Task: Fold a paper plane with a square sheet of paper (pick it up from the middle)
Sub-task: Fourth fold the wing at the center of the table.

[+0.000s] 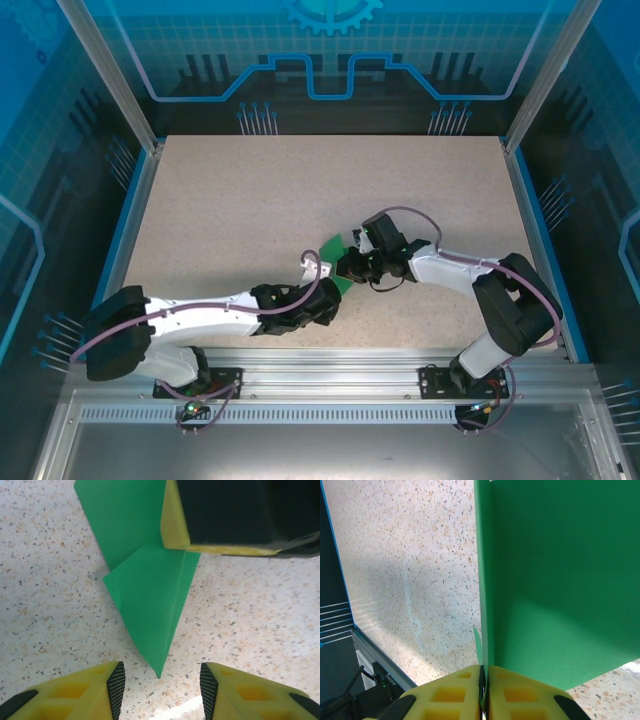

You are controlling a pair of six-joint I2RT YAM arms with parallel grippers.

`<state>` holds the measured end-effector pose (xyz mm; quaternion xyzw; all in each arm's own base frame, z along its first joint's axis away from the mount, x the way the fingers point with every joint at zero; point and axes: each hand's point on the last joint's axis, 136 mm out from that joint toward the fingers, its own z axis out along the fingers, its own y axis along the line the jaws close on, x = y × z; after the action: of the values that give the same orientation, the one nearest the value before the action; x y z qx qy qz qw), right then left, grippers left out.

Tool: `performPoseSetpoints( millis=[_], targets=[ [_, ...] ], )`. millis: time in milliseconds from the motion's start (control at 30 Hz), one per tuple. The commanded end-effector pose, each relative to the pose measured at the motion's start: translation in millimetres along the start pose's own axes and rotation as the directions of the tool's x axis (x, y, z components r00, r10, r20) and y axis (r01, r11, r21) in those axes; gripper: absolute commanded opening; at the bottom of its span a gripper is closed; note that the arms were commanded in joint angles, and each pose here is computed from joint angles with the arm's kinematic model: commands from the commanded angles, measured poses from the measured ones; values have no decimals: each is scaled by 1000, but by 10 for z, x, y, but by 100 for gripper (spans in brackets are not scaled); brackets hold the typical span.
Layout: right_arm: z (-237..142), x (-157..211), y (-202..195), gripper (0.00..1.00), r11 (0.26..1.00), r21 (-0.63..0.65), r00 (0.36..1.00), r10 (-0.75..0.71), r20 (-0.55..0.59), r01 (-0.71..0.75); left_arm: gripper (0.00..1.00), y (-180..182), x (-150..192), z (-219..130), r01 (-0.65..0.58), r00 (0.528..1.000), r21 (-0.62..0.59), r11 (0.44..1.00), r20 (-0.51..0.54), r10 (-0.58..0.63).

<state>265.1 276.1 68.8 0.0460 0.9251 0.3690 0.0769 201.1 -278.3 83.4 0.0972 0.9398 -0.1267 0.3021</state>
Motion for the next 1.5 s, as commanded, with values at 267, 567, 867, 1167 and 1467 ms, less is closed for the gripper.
performPoseSetpoints(
  millis=[267, 567, 867, 1167, 1467],
  targets=[
    [72, 17, 35, 12, 1000, 1, 1000, -3, -25, 3, 47, -68, 67, 328, -21, 999, -112, 994, -39, 16],
    [55, 1, 58, 13, 1000, -10, 1000, -3, -26, 3, 46, 5, 125, 436, -28, 999, -179, 983, -51, 20],
    [36, 2, 66, 14, 1000, -11, 1000, -7, -28, 7, 39, 44, 146, 489, -19, 999, -209, 978, -46, 9],
    [29, 23, 30, 15, 1000, 5, 999, -9, -33, 9, 27, 85, 156, 496, -23, 999, -227, 974, -45, 13],
    [26, 22, 13, 16, 1000, 13, 999, -11, -32, 11, 21, 96, 142, 495, -20, 999, -234, 972, -38, 11]
  ],
)
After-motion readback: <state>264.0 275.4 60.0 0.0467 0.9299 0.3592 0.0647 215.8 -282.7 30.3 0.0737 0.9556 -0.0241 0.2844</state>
